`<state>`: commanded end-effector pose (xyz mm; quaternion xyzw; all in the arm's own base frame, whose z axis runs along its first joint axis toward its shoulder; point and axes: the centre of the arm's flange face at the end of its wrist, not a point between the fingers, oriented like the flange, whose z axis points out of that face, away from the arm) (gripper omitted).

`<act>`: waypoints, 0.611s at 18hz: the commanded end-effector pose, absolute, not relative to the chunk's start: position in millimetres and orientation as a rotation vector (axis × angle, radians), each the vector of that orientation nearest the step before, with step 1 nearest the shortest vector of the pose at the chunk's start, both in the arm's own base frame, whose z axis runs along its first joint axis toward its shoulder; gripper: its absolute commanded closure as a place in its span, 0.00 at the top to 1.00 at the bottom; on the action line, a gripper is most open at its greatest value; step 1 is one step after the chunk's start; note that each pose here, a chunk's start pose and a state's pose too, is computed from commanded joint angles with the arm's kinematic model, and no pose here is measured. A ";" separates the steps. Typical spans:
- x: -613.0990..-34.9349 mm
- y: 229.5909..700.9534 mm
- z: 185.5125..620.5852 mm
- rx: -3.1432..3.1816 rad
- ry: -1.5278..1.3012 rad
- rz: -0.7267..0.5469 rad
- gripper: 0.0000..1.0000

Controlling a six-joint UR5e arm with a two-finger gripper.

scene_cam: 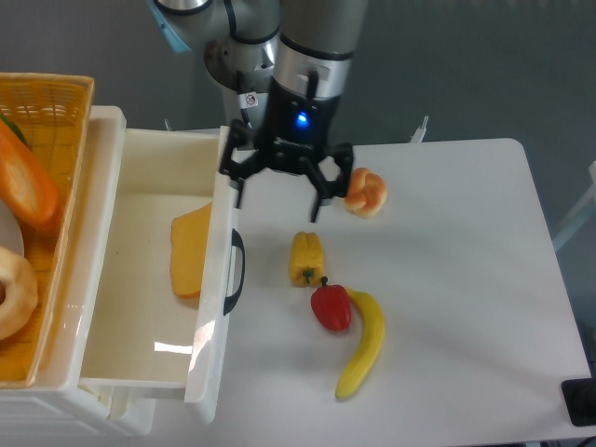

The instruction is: Place the bread slice in the upper white drawer

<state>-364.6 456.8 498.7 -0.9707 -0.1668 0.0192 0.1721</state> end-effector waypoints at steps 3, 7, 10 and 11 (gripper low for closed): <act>-367.7 460.6 483.5 -2.827 -0.353 0.101 1.00; -378.3 466.5 450.9 -2.964 -0.199 0.178 1.00; -381.2 476.1 431.6 -3.080 -0.056 0.278 1.00; -380.6 479.4 426.1 -3.095 -0.002 0.277 1.00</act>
